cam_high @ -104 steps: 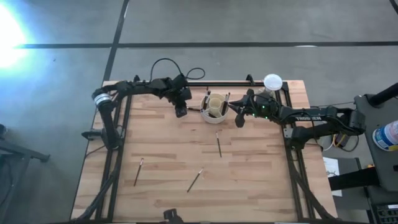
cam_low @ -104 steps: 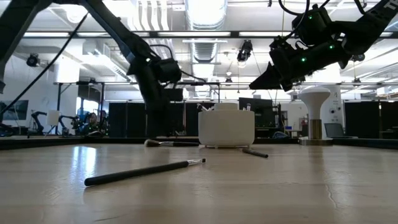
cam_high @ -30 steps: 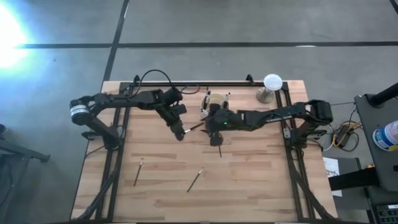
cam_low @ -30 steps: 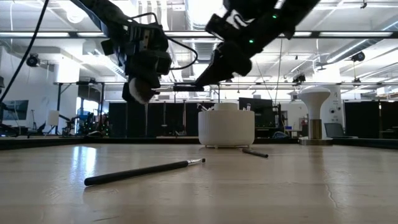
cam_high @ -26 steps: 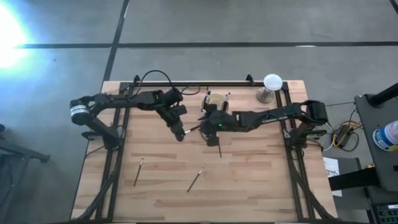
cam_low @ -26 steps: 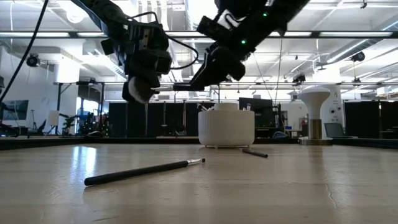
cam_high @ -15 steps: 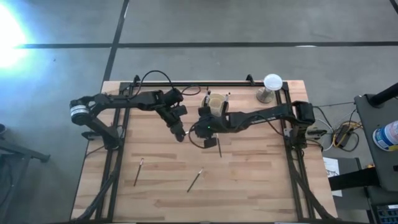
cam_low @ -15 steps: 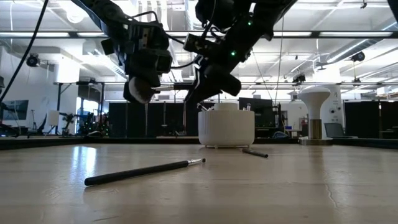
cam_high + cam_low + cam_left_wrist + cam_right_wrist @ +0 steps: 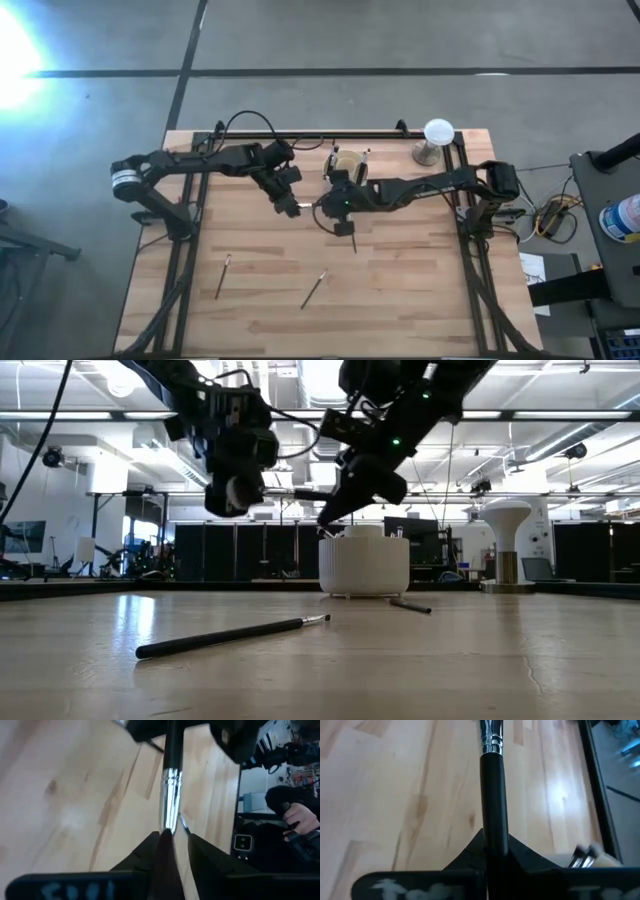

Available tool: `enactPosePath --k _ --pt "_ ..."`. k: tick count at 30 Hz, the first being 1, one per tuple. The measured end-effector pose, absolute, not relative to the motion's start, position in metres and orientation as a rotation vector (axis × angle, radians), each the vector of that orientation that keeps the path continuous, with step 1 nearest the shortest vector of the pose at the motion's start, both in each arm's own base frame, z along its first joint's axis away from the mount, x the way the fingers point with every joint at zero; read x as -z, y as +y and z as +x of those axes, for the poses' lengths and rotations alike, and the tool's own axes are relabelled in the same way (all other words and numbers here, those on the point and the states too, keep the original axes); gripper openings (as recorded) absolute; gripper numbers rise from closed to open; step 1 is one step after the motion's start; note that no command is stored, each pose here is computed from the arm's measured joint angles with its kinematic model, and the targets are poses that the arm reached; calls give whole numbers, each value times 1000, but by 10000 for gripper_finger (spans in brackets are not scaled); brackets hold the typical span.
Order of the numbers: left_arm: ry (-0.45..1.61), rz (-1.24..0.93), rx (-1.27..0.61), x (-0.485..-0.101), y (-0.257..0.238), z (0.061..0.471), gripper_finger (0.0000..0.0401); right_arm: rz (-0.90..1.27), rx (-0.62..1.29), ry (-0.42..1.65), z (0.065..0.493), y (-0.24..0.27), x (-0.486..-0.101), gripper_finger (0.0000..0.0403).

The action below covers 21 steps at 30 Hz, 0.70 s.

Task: Put items in baskets/containers
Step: Put the black silver highlighter brush into the pen organizer

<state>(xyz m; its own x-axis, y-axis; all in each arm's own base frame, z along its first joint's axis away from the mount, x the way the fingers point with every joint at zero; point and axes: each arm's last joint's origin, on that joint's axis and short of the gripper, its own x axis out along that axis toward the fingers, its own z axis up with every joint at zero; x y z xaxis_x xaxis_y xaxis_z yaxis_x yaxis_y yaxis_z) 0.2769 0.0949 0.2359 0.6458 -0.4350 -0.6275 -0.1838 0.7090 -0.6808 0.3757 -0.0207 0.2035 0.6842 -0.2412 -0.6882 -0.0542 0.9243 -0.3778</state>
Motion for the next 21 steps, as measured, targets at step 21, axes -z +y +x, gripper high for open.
enactPosePath --k 21 --pt "-60 -451 66 -238 78 229 105 35 227 247 294 -27 -216 17"
